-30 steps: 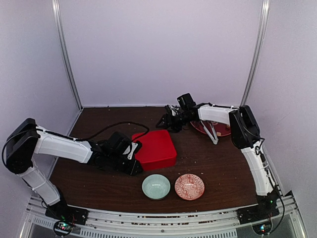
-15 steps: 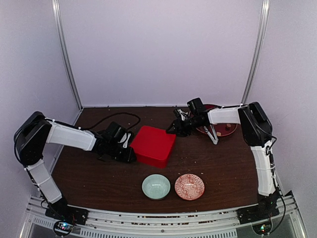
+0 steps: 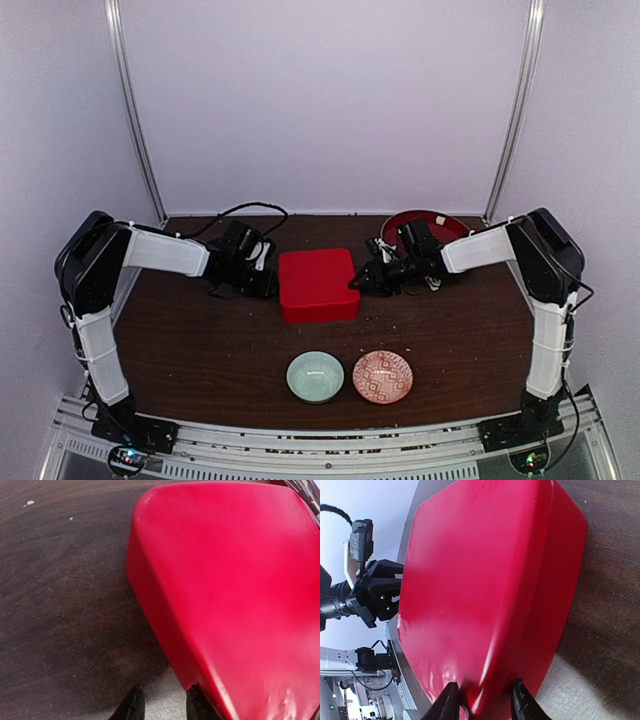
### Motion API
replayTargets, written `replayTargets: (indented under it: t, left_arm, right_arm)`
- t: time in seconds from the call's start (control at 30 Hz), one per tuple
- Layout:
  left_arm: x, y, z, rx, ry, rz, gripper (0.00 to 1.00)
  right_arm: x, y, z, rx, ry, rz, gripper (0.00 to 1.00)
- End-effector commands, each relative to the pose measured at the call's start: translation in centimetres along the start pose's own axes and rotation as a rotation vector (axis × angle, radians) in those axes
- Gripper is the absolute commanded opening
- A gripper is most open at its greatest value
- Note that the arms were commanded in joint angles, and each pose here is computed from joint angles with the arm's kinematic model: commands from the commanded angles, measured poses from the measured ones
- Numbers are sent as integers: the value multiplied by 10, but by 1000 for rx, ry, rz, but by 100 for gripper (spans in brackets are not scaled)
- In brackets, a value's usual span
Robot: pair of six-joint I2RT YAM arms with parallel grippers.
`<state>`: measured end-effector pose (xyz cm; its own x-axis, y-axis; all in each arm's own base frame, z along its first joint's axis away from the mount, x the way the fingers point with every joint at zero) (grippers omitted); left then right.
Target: Pack the chocolate
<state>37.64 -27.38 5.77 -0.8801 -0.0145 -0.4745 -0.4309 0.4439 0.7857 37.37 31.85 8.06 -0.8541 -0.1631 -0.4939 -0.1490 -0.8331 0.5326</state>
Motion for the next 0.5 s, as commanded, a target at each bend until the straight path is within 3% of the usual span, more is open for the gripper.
replayTargets:
  t: [0.0,0.17,0.47]
  left_arm:
    - [-1,9,-51,211,-127,-28,33]
    - [29,11,-61,206,-208,25,31]
    - [54,34,-53,224,-193,26,30]
  right_arm:
    - [52,-24,25,-51,-20,146,34]
    - [66,-21,34,-49,-21,167,34]
    - [91,-3,33,4,-26,201,40]
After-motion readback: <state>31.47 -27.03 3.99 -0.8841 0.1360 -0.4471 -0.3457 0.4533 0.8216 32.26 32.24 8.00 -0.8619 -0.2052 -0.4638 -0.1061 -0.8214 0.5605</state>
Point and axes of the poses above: each gripper's point midway between its finger pads, its own y axis back along the fingers, its own z axis along the line the jaws close on, x = y × z, the point moved 2 cm from there along y, back along the fingers, and after that the axes turned 12 degrees about y, right-handed, at the moved point
